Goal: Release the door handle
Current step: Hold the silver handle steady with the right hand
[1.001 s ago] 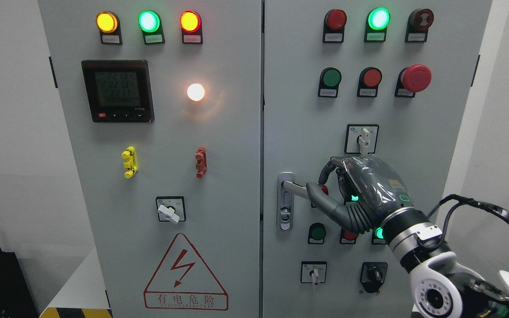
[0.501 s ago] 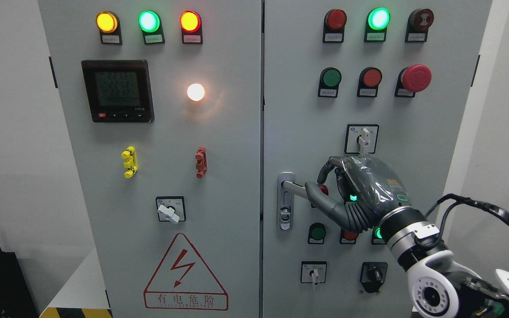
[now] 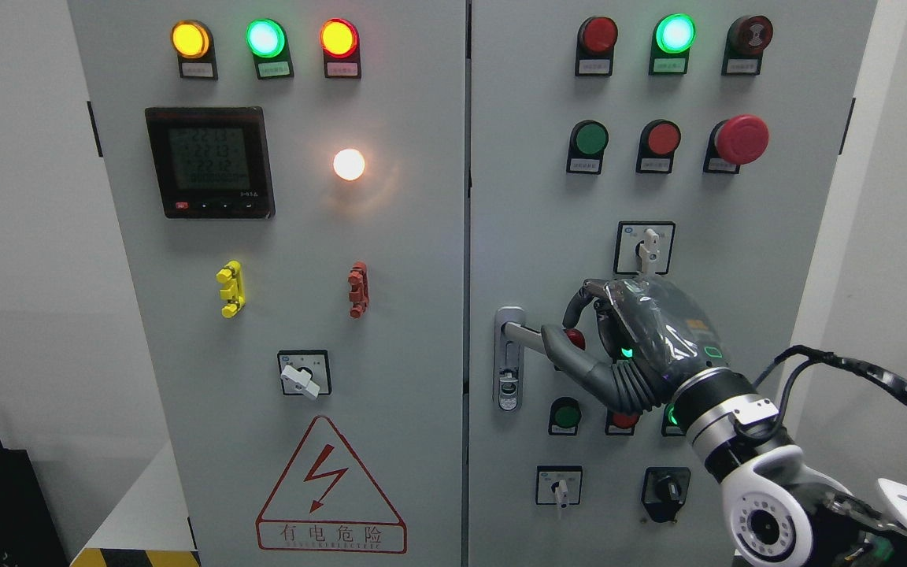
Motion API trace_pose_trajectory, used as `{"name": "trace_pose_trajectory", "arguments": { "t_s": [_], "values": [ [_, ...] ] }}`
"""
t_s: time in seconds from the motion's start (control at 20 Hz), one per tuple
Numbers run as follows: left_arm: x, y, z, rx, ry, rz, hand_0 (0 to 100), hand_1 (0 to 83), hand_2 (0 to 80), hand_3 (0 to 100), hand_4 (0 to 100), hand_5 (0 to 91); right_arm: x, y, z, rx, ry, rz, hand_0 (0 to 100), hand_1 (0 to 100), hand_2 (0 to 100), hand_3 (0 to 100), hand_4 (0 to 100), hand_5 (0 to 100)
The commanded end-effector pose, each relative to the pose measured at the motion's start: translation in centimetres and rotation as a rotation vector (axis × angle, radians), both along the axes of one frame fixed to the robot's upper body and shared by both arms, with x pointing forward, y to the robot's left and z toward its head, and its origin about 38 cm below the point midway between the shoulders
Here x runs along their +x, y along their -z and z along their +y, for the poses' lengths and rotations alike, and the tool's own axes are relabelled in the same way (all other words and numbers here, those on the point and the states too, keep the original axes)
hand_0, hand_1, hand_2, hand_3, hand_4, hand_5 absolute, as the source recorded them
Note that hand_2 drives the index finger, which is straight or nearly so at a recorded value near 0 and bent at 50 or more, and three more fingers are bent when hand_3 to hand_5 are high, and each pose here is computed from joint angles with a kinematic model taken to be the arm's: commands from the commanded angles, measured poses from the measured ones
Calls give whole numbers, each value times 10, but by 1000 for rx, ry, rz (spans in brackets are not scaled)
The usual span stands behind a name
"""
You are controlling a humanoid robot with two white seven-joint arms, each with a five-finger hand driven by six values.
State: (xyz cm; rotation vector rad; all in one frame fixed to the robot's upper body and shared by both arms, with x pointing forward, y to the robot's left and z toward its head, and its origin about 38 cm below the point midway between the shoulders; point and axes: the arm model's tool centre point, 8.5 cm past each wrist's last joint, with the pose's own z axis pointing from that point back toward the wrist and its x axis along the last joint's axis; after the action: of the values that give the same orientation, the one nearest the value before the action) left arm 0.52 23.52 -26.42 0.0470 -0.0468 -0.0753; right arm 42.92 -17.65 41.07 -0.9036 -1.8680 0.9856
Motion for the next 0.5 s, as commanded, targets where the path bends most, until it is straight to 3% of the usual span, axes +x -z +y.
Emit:
{"name": "trace_pose_trajectory", "arguments": {
  "t_s": [0.0,0.45],
  "values": [
    [-1,0,0,0,-2,6,120,389,0,0,0,0,1,1,4,6,-11,2,449,281,515,1000,1000,1000],
    [-1,0,0,0,-2,6,120,389,0,0,0,0,3,3,5,23,-33,29,447,289,517,1000,1000,1000]
  ]
}}
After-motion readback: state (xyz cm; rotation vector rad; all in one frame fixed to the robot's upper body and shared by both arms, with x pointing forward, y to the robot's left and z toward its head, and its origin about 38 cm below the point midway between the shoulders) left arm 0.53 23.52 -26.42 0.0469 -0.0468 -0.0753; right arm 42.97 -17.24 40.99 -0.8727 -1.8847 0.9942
